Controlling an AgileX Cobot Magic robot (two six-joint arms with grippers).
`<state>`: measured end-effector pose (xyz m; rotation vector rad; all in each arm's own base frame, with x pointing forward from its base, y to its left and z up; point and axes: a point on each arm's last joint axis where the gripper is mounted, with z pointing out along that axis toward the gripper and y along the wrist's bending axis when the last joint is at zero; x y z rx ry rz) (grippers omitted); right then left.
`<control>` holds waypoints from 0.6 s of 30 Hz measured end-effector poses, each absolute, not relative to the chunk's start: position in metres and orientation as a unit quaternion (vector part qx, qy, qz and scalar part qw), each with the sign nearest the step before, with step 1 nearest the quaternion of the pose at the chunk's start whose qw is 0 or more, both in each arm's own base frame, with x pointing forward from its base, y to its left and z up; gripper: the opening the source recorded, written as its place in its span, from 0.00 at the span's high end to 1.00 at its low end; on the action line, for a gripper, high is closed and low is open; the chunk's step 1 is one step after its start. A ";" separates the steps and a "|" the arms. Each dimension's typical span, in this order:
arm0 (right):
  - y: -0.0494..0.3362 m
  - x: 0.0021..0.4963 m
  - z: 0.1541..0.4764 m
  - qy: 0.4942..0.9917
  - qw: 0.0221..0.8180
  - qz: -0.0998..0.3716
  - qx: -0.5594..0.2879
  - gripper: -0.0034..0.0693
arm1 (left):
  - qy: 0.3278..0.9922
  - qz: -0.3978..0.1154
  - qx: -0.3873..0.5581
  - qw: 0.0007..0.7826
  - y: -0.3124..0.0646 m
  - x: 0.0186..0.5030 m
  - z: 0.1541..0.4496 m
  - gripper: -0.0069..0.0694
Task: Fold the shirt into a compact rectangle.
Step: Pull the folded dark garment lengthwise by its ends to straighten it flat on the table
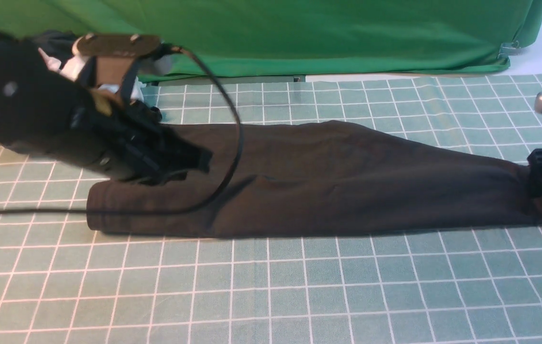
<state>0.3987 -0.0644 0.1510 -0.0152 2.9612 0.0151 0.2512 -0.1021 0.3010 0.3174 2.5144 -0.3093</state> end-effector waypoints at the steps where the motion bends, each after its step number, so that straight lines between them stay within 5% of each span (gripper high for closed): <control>1: -0.064 0.400 0.148 0.996 0.090 0.007 -0.004 0.19 | 0.943 -0.116 0.118 0.290 -0.100 0.246 0.300 0.90; 7: -0.060 0.403 0.147 0.995 0.092 0.009 -0.022 0.49 | 0.945 -0.115 0.117 0.283 -0.097 0.238 0.294 0.90; 8: -0.059 0.404 0.148 0.995 0.092 0.012 -0.033 0.70 | 0.945 -0.115 0.117 0.283 -0.097 0.238 0.294 0.90; 11: -0.060 0.406 0.152 0.996 0.081 0.011 -0.047 0.88 | 0.944 -0.115 0.117 0.285 -0.097 0.238 0.295 0.90; 18: -0.075 0.399 0.177 0.997 0.058 -0.024 -0.038 0.89 | 0.945 -0.114 0.118 0.283 -0.096 0.236 0.295 0.90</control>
